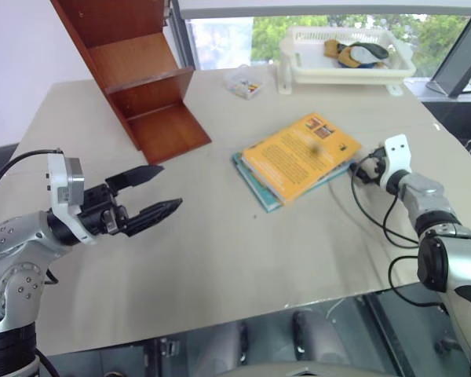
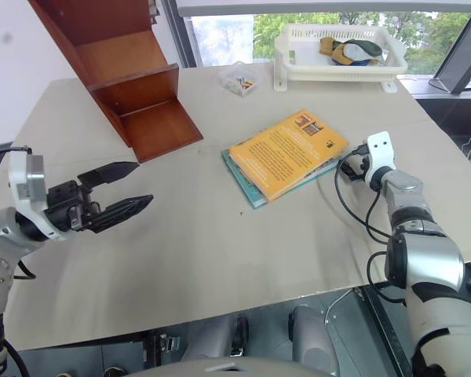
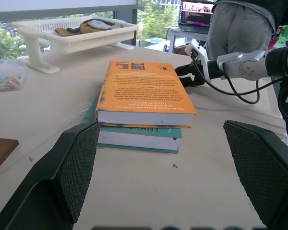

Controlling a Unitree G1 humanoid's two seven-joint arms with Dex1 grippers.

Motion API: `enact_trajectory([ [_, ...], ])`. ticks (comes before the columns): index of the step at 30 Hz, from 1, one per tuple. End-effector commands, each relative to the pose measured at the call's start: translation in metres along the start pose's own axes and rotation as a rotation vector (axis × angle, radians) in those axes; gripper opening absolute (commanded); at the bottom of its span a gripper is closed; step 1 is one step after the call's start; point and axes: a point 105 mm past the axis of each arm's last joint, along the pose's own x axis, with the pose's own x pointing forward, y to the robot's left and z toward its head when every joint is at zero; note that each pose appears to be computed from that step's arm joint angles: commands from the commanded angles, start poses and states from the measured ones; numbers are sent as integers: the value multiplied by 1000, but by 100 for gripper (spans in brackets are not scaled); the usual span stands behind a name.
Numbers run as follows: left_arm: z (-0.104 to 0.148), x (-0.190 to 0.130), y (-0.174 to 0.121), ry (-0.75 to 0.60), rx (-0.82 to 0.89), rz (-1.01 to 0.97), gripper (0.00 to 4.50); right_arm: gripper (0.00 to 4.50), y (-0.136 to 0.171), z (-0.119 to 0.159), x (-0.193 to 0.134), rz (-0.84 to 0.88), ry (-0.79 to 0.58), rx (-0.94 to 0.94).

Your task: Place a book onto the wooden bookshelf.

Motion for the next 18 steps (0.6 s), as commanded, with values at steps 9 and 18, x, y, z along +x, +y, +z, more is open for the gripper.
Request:
enact_trajectory([
  [9, 6, 5, -3, -26, 40, -26, 445, 445, -32, -48, -40, -71, 65, -92],
  [18, 8, 14, 11, -13, 53, -83, 445, 445, 61, -49, -143, 491, 37, 81],
])
